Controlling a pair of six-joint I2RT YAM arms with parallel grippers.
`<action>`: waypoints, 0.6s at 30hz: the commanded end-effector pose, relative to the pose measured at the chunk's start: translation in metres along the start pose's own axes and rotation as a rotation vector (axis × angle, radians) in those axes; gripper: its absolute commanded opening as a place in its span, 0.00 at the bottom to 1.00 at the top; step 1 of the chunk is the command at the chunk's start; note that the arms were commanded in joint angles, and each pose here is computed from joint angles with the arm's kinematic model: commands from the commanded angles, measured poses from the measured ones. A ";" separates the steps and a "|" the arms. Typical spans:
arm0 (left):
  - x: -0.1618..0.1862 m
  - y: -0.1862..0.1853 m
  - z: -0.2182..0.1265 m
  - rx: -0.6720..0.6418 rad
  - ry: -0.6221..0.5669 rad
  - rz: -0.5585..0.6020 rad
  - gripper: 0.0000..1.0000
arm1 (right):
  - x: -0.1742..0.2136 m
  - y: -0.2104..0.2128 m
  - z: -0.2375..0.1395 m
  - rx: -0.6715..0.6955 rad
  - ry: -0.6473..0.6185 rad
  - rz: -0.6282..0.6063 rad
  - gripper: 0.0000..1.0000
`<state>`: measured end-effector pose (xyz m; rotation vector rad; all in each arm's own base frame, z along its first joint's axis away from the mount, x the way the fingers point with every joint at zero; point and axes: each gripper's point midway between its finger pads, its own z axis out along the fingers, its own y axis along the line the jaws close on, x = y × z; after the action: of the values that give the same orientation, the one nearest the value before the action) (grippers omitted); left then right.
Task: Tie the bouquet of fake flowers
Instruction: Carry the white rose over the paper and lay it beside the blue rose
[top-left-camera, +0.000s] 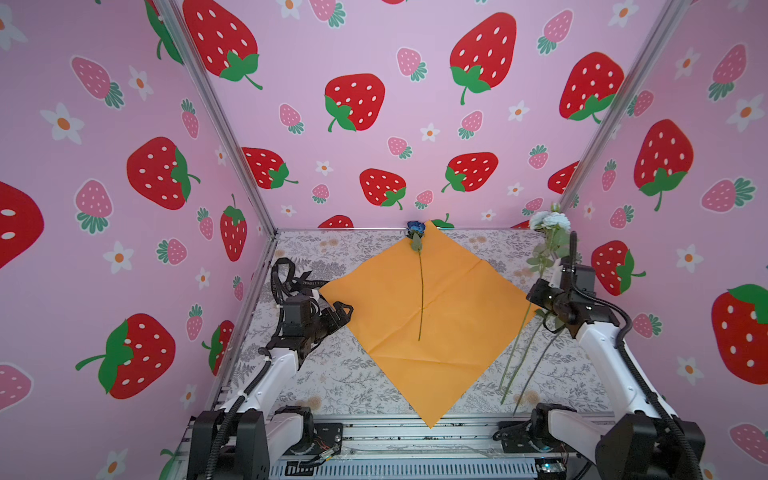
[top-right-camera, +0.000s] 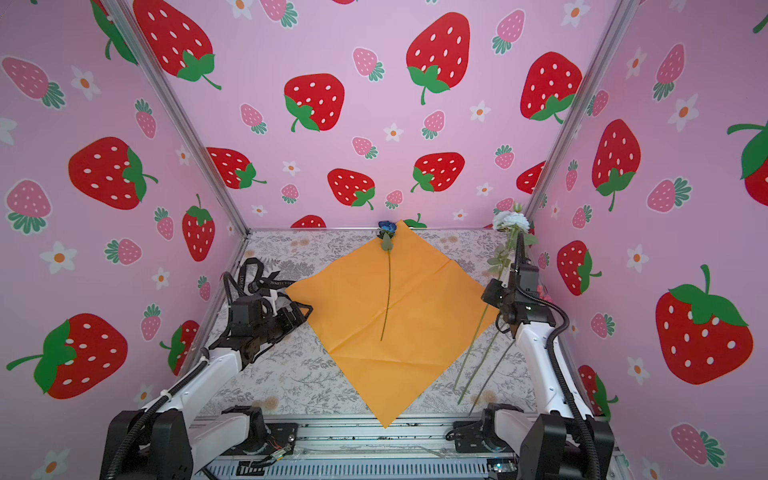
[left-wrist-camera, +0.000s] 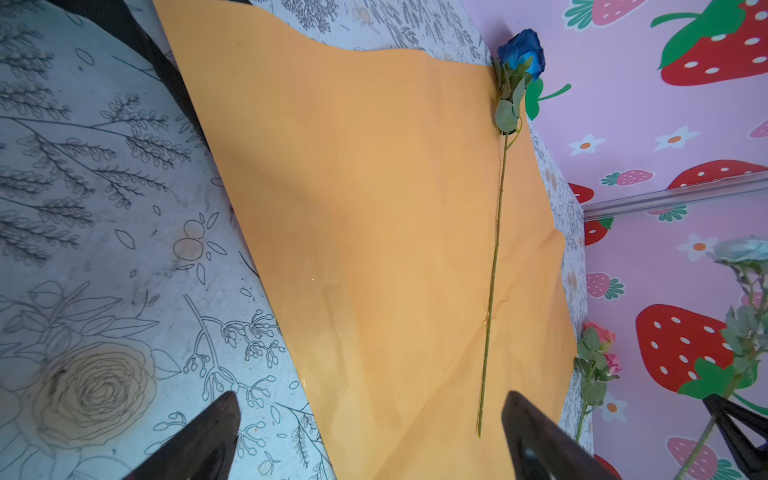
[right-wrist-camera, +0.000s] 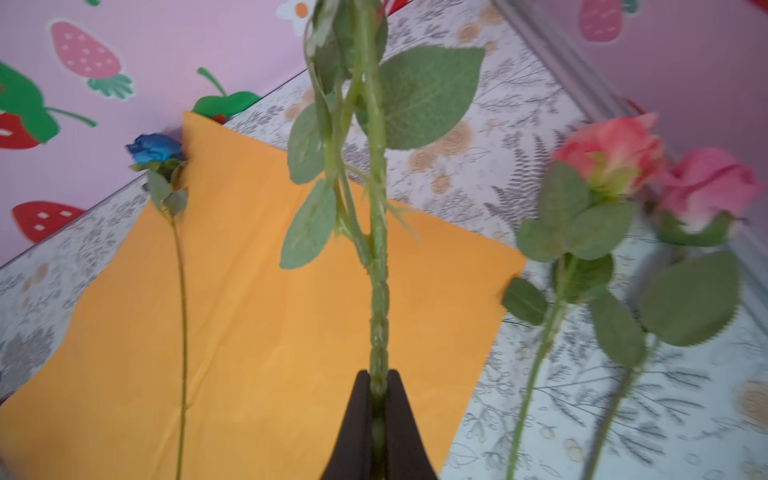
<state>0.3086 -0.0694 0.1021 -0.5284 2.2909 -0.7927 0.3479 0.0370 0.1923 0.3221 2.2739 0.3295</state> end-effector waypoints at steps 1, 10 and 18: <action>-0.001 -0.004 -0.001 0.006 -0.004 0.002 0.99 | -0.012 0.048 0.012 -0.103 -0.037 -0.001 0.00; 0.006 -0.008 0.005 0.009 0.030 0.013 0.99 | 0.014 0.144 0.091 -0.247 0.085 -0.093 0.00; 0.015 -0.016 0.009 0.020 0.060 0.043 0.99 | 0.023 0.201 0.148 -0.305 0.116 -0.106 0.00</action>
<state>0.3025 -0.0891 0.0934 -0.4762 2.3473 -0.8183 0.4528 0.2327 0.1344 0.0134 2.3635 0.5862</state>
